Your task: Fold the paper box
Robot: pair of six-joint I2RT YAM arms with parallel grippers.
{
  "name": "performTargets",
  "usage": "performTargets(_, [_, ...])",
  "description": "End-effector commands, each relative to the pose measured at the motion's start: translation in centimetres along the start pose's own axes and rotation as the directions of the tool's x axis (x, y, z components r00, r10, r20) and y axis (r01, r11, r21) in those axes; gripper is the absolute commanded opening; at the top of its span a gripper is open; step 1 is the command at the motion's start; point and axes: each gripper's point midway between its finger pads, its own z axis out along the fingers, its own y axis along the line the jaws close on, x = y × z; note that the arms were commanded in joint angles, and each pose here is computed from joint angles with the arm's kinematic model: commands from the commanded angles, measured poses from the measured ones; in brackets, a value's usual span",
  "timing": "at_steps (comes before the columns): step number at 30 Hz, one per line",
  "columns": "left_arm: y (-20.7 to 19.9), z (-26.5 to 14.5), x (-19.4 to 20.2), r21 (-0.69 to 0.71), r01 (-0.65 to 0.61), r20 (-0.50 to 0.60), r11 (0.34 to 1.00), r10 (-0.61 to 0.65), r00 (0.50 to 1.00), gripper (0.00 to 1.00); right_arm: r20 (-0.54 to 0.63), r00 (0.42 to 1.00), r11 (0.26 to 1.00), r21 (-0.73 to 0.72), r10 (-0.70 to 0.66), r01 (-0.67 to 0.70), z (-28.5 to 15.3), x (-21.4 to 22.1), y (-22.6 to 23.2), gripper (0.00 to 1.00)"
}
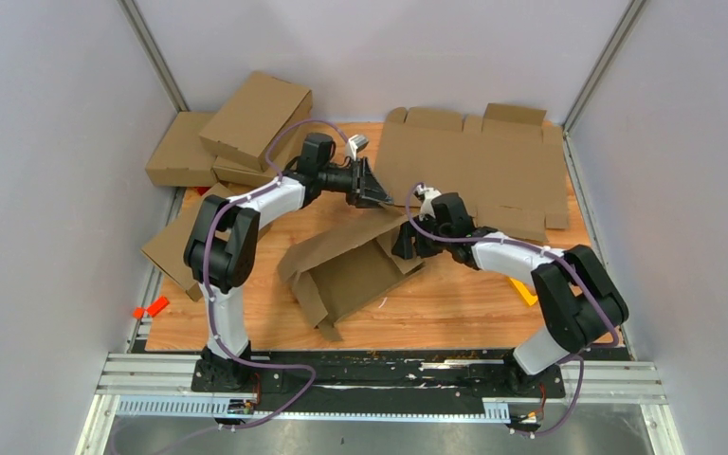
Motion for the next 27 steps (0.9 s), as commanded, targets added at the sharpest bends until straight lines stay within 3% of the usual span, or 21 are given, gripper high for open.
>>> performTargets(1, [-1.3,0.2,-0.7,0.053,-0.057,0.012,0.997,0.057,0.998,0.42,0.007,0.999,0.994,0.094,-0.050,0.049,0.6,0.5,-1.6,0.55])
performTargets(8, [-6.2,-0.8,-3.8,0.116,-0.142,0.089,0.983,0.132,0.987,0.63,-0.011,0.997,0.983,0.166,-0.077,0.077,0.9,1.1,-2.6,0.32])
performTargets(11, [-8.7,-2.2,-5.6,0.121,-0.203,0.137,0.972,0.187,0.973,0.80,-0.031,0.996,0.975,0.200,-0.089,0.094,0.9,1.6,-2.8,0.21])
performTargets(16, [-12.2,-5.3,-7.4,0.107,-0.302,0.209,0.947,0.275,0.938,1.00,-0.039,0.992,0.958,0.257,-0.121,0.127,0.7,1.7,-3.3,0.13])
performTargets(22, [-12.5,-10.2,-7.5,-0.175,-0.404,0.267,0.898,0.439,0.858,1.00,-0.045,0.986,0.925,0.342,-0.161,0.166,0.5,1.6,-4.0,0.12])
performTargets(27, [-12.1,-14.8,-5.9,-0.471,-0.460,0.229,0.753,0.608,0.760,1.00,-0.048,0.984,0.915,0.362,-0.173,0.179,0.5,1.5,-3.8,0.18])
